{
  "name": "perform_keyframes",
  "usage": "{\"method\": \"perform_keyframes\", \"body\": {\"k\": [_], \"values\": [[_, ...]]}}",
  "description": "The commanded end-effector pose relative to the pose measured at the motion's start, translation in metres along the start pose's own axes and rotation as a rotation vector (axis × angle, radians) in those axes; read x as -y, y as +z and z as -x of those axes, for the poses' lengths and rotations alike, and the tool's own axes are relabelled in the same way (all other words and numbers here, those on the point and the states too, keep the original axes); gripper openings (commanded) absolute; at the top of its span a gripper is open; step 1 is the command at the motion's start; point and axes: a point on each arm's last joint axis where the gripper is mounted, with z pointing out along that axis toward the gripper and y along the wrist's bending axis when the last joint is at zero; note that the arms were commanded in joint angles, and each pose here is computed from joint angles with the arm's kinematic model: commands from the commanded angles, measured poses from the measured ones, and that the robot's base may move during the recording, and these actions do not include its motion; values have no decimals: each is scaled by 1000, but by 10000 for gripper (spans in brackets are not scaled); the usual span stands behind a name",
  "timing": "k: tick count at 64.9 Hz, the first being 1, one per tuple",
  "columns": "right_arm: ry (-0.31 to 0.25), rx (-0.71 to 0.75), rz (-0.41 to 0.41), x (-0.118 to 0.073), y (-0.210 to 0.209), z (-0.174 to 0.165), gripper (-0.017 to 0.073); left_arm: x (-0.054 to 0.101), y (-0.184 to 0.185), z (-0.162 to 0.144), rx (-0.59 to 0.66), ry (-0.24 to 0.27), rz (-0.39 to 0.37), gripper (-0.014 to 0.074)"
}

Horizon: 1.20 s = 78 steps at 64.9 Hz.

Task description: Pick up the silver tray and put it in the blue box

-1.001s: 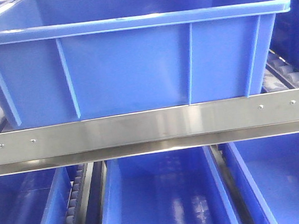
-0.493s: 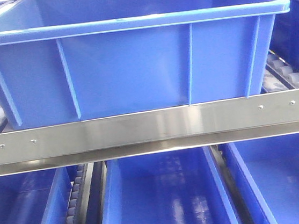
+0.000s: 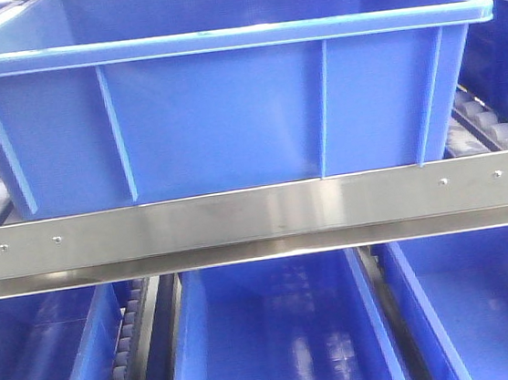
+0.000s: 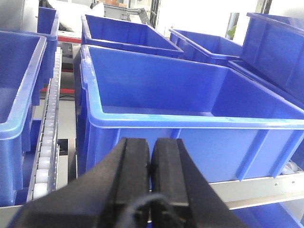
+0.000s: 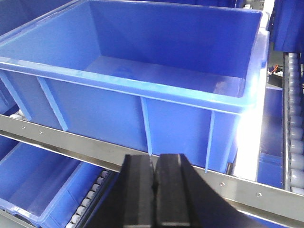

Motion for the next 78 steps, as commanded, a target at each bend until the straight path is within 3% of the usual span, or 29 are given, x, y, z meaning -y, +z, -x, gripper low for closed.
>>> {"method": "perform_keyframes", "body": {"k": [1, 27, 33, 39, 43, 46, 50, 54, 68, 78], "values": [[-25, 102, 32, -3, -2, 16, 51, 3, 0, 15, 94, 2, -29, -7], [-20, 111, 13, 0, -11, 3, 51, 3, 0, 15, 94, 2, -29, -7], [30, 158, -82, 9, -25, -3, 51, 3, 0, 15, 94, 2, -29, -7], [145, 202, -217, 19, -39, -14, 51, 3, 0, 15, 94, 2, -29, -7], [190, 217, -286, 23, -45, -24, 51, 3, 0, 15, 94, 2, -29, -7], [161, 218, -333, 26, -48, -32, 51, 3, 0, 15, 94, 2, -29, -7], [64, 213, -386, 27, -51, -43, 51, 3, 0, 15, 94, 2, -29, -7], [10, 242, -416, 28, -55, -50, 51, 3, 0, 15, 94, 2, -29, -7], [-33, 363, -407, 26, -58, -66, 51, 3, 0, 15, 95, 2, -29, -7], [-81, 360, -401, 25, -58, -65, 51, 3, 0, 15, 95, 2, -29, -7]]}}
